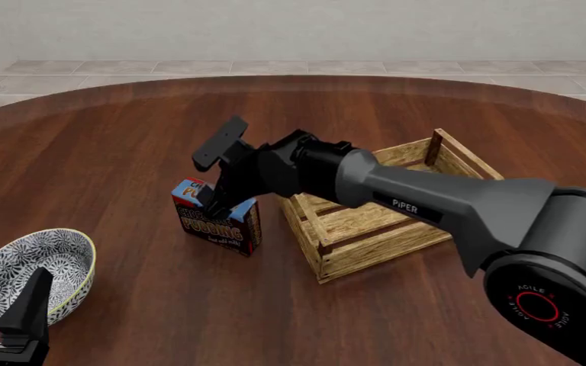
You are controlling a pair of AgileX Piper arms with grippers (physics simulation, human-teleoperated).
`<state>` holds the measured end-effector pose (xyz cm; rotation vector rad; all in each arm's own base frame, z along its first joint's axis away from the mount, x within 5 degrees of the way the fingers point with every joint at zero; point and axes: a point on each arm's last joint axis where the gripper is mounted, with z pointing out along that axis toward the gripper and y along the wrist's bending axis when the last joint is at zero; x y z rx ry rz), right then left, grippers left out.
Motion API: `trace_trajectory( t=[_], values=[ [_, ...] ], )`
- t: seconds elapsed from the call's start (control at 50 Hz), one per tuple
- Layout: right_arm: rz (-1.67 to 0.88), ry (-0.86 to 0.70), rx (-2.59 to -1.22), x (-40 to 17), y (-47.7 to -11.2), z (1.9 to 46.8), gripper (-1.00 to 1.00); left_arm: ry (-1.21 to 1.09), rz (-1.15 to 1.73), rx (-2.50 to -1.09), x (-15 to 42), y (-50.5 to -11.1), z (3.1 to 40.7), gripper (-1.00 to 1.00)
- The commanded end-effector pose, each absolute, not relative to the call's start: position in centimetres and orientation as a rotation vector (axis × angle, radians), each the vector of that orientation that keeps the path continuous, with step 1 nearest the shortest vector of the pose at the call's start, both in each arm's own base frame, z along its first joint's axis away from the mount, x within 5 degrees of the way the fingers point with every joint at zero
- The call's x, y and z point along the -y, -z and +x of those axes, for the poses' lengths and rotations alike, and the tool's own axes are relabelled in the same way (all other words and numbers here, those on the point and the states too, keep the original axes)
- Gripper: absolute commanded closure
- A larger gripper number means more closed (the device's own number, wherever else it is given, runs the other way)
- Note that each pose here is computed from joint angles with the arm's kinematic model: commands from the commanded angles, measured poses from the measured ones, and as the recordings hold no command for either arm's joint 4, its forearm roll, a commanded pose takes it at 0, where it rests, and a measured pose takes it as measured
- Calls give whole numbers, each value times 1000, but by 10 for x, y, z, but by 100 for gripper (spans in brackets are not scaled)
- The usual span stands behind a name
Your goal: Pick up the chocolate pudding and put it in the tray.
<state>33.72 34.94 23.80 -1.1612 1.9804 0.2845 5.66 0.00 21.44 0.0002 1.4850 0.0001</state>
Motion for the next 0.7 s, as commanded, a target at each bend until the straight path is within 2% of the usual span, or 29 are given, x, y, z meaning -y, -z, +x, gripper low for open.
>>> trace_trajectory(
  t=[0.02,0.7],
  values=[
    [-1157,-285,-1986,-349,-235,338,-100,0,0,-1485,0,-214,57,-100],
    [-1150,-283,-2010,-349,-223,341,-100,0,0,-1485,0,-214,57,-100]
  ],
)
